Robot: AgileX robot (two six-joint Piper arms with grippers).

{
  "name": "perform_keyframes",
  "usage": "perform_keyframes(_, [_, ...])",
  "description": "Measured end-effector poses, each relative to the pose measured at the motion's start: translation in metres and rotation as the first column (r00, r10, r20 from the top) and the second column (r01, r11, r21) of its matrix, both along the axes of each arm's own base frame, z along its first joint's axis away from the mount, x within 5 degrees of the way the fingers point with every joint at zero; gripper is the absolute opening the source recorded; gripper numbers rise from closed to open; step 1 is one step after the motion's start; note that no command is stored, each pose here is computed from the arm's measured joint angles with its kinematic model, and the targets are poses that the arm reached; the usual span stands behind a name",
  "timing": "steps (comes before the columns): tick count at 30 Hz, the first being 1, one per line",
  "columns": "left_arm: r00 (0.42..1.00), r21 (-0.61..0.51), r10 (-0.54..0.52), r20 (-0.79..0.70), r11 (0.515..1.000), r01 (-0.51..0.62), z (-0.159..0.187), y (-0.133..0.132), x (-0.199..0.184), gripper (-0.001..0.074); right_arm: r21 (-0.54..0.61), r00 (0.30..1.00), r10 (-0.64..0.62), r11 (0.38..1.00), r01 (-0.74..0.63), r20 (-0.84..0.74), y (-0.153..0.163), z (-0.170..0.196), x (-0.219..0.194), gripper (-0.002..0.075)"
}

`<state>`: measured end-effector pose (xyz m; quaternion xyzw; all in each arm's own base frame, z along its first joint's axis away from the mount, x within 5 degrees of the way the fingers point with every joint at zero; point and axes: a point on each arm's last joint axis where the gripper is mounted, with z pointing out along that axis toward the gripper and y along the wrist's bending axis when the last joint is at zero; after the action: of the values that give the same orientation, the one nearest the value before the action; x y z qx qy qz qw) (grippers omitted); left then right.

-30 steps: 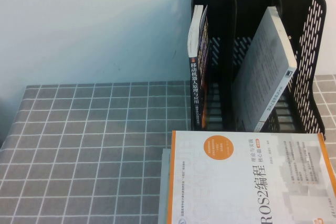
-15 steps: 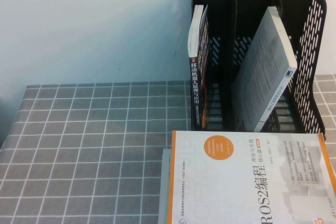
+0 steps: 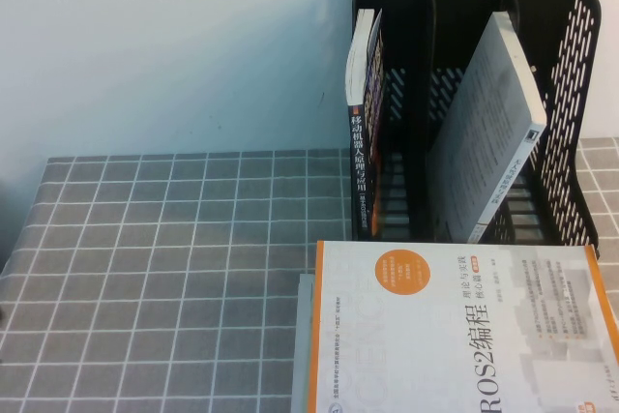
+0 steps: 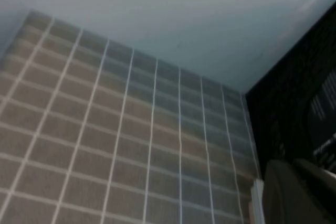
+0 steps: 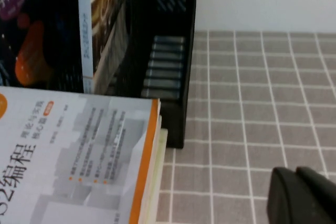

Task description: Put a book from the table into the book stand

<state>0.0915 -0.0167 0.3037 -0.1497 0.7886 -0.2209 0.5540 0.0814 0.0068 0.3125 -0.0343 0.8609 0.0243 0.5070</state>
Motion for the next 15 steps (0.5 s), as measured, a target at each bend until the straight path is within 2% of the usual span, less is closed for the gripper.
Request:
perform_keyframes(4, [0.98,-0.056,-0.074,-0.186,0.996,0.065,-0.018,-0.008,0.024,-0.0003,0.059,0.979,0.016,0.998,-0.004,-0.203,0.0,-0.006,0.038,-0.0003])
perform_keyframes(8, [0.926,-0.151,-0.216,-0.311,0.973,0.176,-0.029,-0.021,0.045,-0.0003,0.085,0.928,0.07,0.995,-0.042,-0.365,0.001,-0.028,0.07,-0.0003])
perform_keyframes(12, [0.862,-0.236,-0.383,-0.333,0.919,0.317,-0.038,-0.035,0.061,-0.0004,0.114,0.859,0.145,0.988,-0.102,-0.491,0.003,-0.056,0.098,-0.0003])
perform_keyframes(15, [0.826,-0.312,-0.472,-0.31,0.871,0.38,-0.042,-0.043,0.07,-0.0003,0.166,0.818,0.203,0.977,-0.133,-0.538,0.007,-0.074,0.115,-0.0003])
